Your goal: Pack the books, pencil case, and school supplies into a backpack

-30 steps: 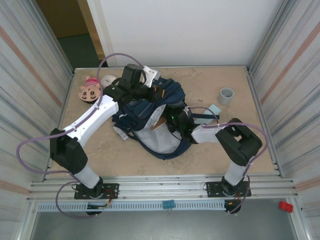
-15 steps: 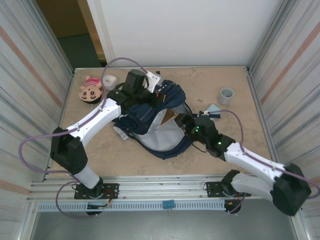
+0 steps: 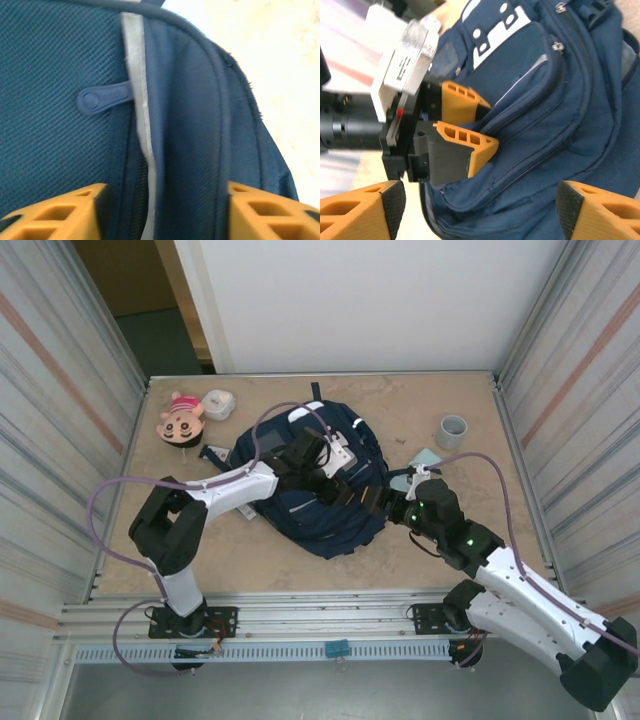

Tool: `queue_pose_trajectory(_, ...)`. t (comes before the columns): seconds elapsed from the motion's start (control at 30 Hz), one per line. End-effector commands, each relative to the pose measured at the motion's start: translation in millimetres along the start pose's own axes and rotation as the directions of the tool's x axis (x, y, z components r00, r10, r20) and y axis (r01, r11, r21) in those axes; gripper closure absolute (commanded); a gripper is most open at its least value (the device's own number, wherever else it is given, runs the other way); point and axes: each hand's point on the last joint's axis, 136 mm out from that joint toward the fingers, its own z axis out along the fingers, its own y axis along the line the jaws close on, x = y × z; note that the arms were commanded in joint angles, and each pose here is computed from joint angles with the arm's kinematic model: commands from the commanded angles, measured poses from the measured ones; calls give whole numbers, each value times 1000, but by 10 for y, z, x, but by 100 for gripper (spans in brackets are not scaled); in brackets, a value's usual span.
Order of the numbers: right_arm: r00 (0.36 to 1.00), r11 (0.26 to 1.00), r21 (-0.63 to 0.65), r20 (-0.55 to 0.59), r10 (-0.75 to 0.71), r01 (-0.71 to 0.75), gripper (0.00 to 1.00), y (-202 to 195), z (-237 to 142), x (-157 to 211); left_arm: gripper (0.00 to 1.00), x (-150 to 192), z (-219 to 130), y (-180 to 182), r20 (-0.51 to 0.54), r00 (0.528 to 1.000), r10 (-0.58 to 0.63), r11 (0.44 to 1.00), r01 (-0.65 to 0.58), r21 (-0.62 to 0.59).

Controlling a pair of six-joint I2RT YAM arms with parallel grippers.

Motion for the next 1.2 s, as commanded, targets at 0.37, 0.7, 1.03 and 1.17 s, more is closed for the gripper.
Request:
queue_pose_trajectory(0.37, 197, 318, -403, -314, -929, 858, 14, 508, 442, 933, 22, -160, -1542, 703, 362, 883, -299, 901, 386, -197)
queue_pose_trajectory(0.7, -5, 189, -500, -362, -932, 845, 6, 327, 1026, 1436, 21, 792, -1854, 1085, 408, 742, -531, 727, 647, -231)
queue_pose_trajectory(1.03, -34, 71, -413, -240, -970, 908, 95, 541, 946, 1052, 22, 1022, -1802, 1169, 394, 701, -595, 683, 699, -211)
queue_pose_trajectory(1.17, -5, 50, -400, -136, -991, 915, 100, 778, 678, 679, 23, 931, -1814, 1142, 420, 698, -581, 704, 689, -172)
